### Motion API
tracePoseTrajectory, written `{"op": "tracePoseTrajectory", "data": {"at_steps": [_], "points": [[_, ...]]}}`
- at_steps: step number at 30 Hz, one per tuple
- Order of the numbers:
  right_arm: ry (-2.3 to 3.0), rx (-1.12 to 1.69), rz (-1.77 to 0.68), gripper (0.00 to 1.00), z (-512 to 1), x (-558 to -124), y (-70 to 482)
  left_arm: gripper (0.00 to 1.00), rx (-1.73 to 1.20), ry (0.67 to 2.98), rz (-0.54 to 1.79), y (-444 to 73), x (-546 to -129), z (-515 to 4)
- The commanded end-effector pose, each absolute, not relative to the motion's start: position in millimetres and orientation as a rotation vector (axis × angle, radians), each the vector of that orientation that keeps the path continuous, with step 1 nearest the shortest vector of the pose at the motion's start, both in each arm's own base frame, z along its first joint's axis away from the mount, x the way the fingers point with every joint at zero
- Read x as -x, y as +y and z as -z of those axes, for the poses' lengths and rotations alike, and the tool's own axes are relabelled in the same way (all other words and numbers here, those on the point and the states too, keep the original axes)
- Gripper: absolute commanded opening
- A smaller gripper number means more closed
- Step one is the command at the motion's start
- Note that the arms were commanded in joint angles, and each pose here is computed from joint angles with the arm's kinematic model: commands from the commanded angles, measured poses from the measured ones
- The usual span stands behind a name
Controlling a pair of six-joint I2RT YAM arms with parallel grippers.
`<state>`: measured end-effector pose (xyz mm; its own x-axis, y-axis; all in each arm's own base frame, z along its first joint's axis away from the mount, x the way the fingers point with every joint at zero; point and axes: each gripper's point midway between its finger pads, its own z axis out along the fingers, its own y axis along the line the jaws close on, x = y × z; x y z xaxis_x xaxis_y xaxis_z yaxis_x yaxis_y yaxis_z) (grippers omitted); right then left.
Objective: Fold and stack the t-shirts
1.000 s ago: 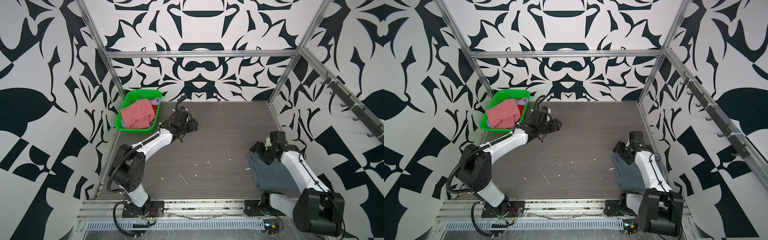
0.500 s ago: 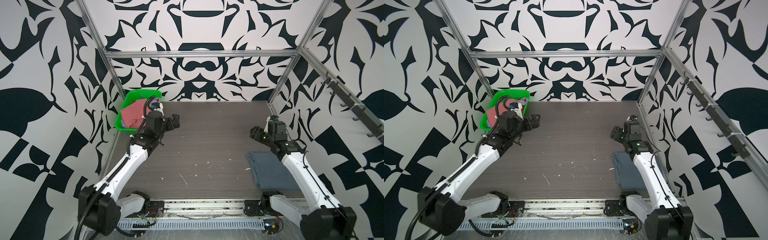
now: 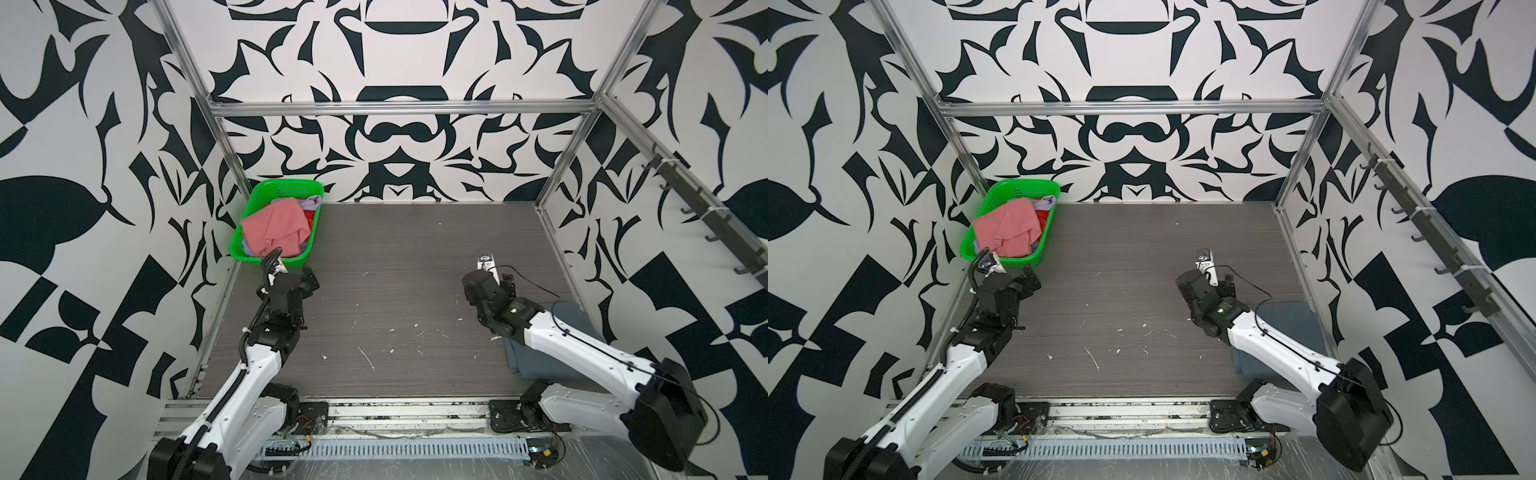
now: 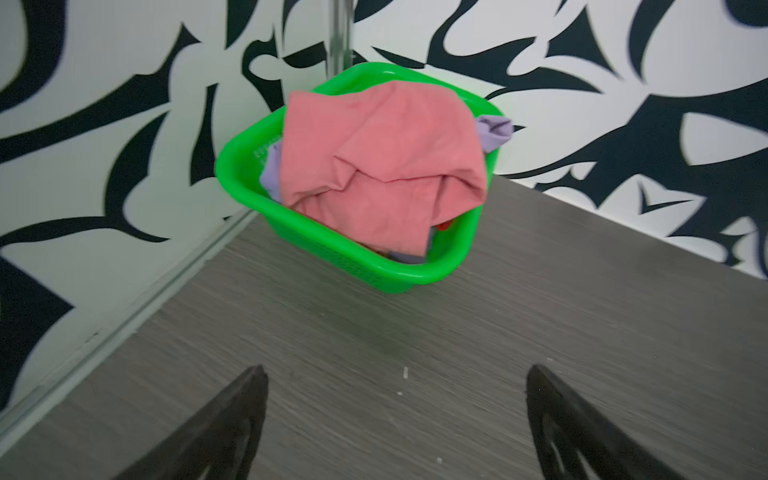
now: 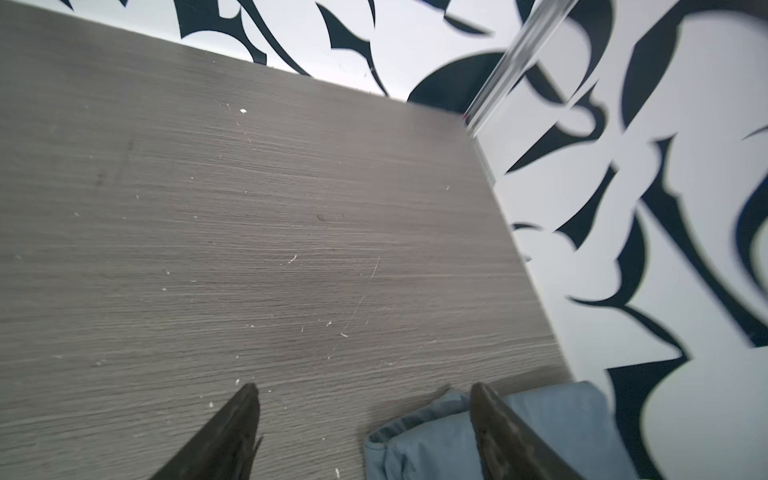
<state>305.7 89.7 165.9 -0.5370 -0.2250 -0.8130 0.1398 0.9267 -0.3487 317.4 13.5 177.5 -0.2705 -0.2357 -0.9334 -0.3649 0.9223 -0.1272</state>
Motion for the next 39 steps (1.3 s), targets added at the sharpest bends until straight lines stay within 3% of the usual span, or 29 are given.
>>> {"op": "tracePoseTrajectory", "data": {"at_steps": [1, 8, 15, 25, 39], "points": [[1.892, -0.036, 0.71, 0.82, -196.3, -298.4, 78.6, 0.99, 0.458, 1.748, -0.282, 37.6, -328.0, -185.7], [1.876, -0.142, 0.626, 0.85, -195.2, -292.8, 82.9, 0.99, 0.366, 1.752, -0.357, 40.3, -354.6, -132.9], [1.792, -0.201, 0.508, 0.98, -195.7, -301.7, 74.8, 0.99, 0.339, 1.69, -0.294, 52.6, -360.7, -121.3], [1.864, -0.333, 0.338, 0.99, -185.4, -341.1, 7.4, 0.99, 0.364, 1.76, -0.132, 65.3, -372.9, -99.7], [1.86, -0.113, 0.315, 0.99, -119.1, -362.9, 4.2, 0.99, 0.367, 1.84, -0.112, 62.1, -384.2, -93.7]]}}
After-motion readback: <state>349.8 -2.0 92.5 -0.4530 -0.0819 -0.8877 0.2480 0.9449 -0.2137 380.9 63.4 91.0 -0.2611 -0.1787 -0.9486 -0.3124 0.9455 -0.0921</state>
